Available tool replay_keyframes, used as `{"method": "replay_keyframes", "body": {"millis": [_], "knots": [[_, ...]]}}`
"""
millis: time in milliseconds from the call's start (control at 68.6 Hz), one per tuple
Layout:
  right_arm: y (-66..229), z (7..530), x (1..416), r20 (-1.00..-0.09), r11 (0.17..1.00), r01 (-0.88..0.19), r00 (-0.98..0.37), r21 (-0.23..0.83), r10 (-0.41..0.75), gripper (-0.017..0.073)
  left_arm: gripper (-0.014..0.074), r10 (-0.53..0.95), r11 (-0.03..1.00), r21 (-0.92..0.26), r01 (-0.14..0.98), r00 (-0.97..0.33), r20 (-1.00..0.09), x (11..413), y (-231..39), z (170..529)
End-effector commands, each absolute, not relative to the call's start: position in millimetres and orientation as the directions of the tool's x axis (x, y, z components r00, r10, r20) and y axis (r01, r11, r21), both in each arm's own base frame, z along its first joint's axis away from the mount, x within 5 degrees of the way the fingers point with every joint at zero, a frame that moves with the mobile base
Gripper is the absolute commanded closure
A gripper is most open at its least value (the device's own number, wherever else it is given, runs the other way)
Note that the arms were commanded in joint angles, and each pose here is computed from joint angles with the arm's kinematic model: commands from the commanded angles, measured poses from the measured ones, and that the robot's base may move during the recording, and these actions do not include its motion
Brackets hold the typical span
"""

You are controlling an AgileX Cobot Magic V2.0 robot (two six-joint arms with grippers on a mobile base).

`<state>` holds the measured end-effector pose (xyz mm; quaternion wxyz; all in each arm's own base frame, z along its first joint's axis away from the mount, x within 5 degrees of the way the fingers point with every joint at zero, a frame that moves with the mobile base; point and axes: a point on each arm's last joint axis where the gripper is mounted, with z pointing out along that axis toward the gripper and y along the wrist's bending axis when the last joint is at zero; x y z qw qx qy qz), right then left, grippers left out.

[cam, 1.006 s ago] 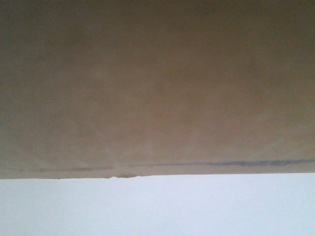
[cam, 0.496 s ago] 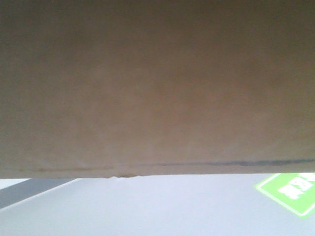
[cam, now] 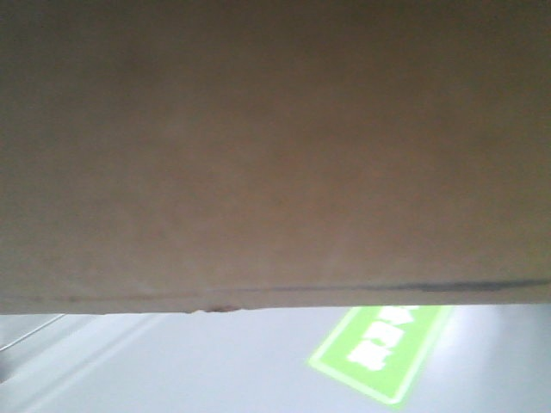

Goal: Grab box from left shelf to table start
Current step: 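Carry the box with both grippers as the base drives to the table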

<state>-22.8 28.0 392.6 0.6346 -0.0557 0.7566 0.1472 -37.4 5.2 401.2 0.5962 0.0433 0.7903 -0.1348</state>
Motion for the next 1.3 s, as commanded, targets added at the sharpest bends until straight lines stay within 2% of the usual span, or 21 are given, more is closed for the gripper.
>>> {"method": "replay_keyframes", "body": {"millis": [0, 1283], "knots": [[22.6, 410.3, -19.7, -0.994, 0.968, -0.226, -0.056, 0.106, 0.096, 0.0502, 0.0693, -0.184, 0.929, -0.222, 0.295, -0.153, -0.971, -39.3, 2.0, 423.1], [22.7, 410.2, -19.7, -0.994, 0.968, -0.226, -0.057, 0.106, 0.096, 0.0502, 0.0693, -0.183, 0.929, -0.222, 0.297, -0.154, -0.971, -39.3, 2.0, 423.1]]}}
